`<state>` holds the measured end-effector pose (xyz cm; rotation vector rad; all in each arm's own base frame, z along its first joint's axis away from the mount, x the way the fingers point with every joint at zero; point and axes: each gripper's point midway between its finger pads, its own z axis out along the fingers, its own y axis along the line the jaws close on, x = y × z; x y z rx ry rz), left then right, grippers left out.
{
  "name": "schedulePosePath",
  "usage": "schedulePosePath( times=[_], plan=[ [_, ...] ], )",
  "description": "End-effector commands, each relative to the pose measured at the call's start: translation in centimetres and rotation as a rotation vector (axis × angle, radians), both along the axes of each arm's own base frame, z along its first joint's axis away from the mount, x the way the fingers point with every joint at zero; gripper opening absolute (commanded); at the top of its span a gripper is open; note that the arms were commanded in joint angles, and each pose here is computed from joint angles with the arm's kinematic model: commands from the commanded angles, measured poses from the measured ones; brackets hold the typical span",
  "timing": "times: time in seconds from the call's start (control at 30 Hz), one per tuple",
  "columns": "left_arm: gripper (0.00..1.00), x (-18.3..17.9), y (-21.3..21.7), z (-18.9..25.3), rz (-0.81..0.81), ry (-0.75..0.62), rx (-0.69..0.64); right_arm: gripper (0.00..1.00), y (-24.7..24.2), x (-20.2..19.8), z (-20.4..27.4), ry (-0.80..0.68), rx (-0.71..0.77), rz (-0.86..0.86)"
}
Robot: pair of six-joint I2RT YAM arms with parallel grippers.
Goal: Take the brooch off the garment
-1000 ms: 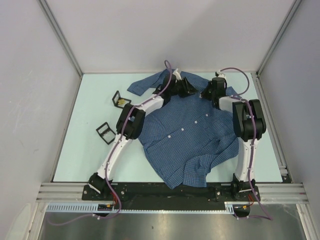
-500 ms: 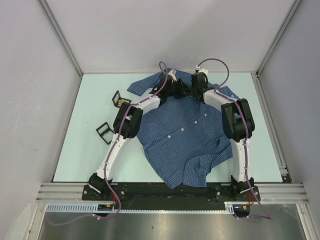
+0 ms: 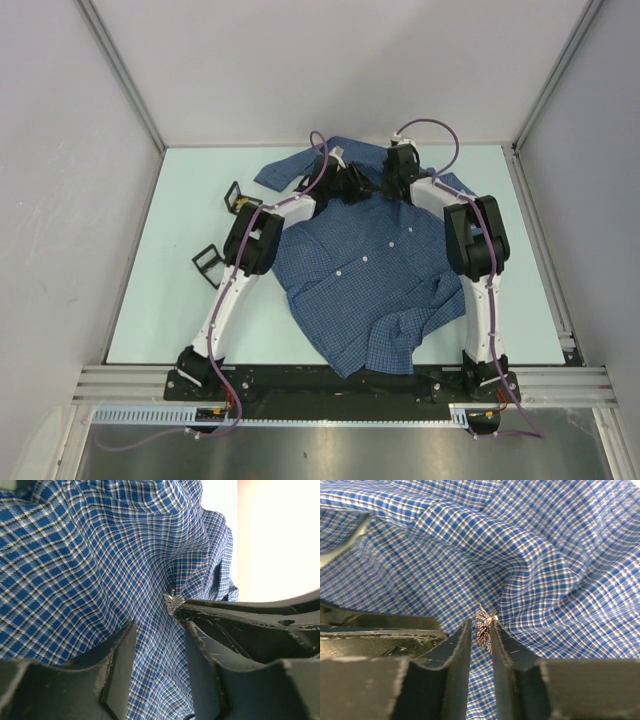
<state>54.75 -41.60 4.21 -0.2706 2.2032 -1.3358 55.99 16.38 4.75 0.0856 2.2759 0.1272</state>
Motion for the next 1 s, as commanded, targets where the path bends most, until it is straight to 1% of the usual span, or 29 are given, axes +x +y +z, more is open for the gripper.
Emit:
schedulePosePath(
  times=[0.0,0.03,0.07,0.23,0.27,0.43,0.5,0.6,0.67,0.77,0.83,0.93,0.97],
  plan=[
    [0.51,0.6,-0.5,4.9,-0.021,-0.078,-0.037,0.3,0.8,0.6,1.6,-0.036,0.169,0.042],
    [0.51,0.6,-0.6,4.8,-0.028,-0.084,-0.028,0.31,1.5,0.4,2.0,-0.032,0.225,0.067],
    [0.51,0.5,-0.7,4.9,-0.031,-0.087,-0.02,0.34,1.0,0.5,2.4,-0.045,0.253,0.062],
    [0.51,0.4,-0.9,5.1,-0.015,-0.105,0.021,0.37,1.2,0.4,3.5,-0.07,0.389,0.095],
    [0.51,0.2,-1.2,5.1,-0.017,-0.105,0.026,0.37,1.0,0.1,3.3,-0.063,0.411,0.089],
    [0.48,0.1,-2.1,4.6,-0.016,-0.098,0.055,0.4,0.6,0.1,5.2,-0.113,0.483,0.106],
    [0.48,0.1,-2.7,4.7,-0.023,-0.108,0.05,0.45,0.7,-0.1,5.5,-0.111,0.509,0.111],
    [0.5,0.2,-3.1,5.2,-0.019,-0.128,0.046,0.43,0.8,-0.1,5.1,-0.099,0.549,0.113],
    [0.52,0.2,-3.4,5.2,-0.014,-0.141,0.05,0.42,0.8,0.0,4.9,-0.095,0.571,0.115],
    [0.53,0.2,-3.6,5.2,-0.012,-0.148,0.05,0.41,0.9,-0.2,5.3,-0.099,0.629,0.123],
    [0.52,0.0,-3.8,4.7,-0.014,-0.14,0.054,0.41,1.0,-0.2,5.6,-0.105,0.655,0.132],
    [0.48,0.0,-4.0,4.5,-0.014,-0.139,0.057,0.4,0.8,-0.2,5.5,-0.102,0.691,0.127],
    [0.46,0.0,-4.2,4.5,-0.014,-0.141,0.056,0.35,0.6,-0.2,5.4,-0.098,0.703,0.119]
  ],
)
